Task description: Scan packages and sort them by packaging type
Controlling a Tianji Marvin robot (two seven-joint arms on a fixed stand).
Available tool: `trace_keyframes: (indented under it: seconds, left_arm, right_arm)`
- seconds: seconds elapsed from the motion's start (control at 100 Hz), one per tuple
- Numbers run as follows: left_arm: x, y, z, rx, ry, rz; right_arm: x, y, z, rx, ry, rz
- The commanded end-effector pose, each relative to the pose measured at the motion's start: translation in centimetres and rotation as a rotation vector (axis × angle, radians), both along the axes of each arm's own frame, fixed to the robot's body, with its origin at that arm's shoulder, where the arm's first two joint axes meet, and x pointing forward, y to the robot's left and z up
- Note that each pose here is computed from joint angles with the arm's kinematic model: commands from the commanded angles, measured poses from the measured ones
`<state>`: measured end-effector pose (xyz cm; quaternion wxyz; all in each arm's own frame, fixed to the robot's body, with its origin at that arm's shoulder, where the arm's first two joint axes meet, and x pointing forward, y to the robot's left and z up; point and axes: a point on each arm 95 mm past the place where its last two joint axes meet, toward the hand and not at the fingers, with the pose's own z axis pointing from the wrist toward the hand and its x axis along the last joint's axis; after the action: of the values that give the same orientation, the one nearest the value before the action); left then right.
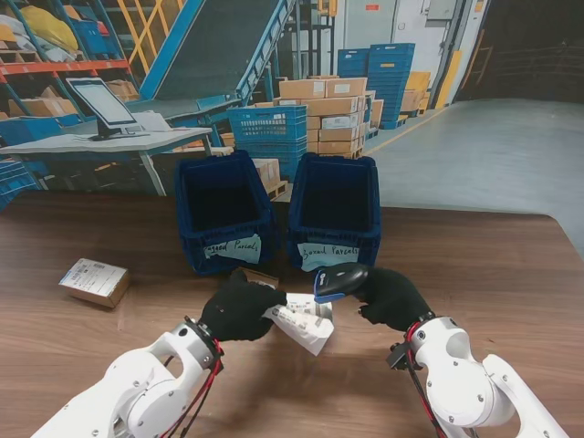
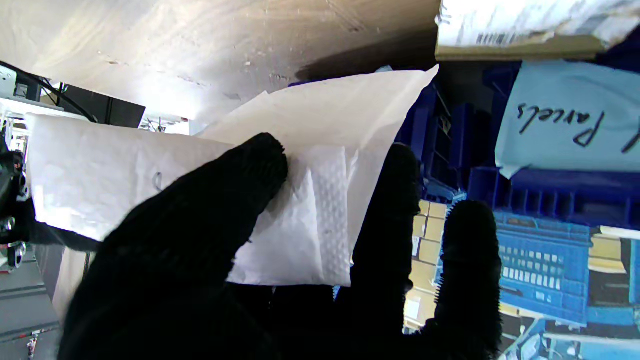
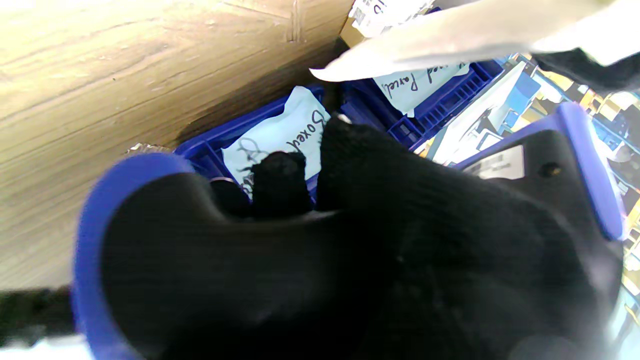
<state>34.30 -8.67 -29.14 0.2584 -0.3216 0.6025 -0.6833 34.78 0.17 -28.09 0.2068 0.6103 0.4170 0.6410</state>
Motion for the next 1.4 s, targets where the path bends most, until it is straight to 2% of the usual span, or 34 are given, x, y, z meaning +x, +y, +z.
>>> trace_keyframes:
  seconds: [0.0, 0.33, 0.58, 1.01, 1.18, 1.39]
  left_arm:
    - [-0.2, -0.2, 1.2, -0.005, -0.016, 0.000]
    - [-0.1, 1.2, 4.3, 0.002, -0.031, 0.021]
    - [1.1, 2.5, 7.8, -0.045, -0.035, 0.098]
    - [5.2, 5.9, 13.9, -0.140, -0.069, 0.319]
    - [7.3, 7.3, 15.0, -0.138, -0.054, 0.376]
    - [10.3, 8.3, 15.4, -0.122, 0.010, 0.411]
  right_arm:
    - [-0.2, 0.2, 0.1, 0.007, 0.011, -0.004]
    - [-0.2, -0.4, 0.1, 0.004, 0.032, -0.014]
    - [-0.4, -0.3, -0.6, 0.014, 0.047, -0.001]
    - [-0.2, 0.0, -0.9, 0.022, 0.050, 0.015]
    - [0.0, 0.3, -1.0, 0.026, 0.047, 0.021]
    - [0.2, 0.5, -1.2, 0.034, 0.049, 0.026]
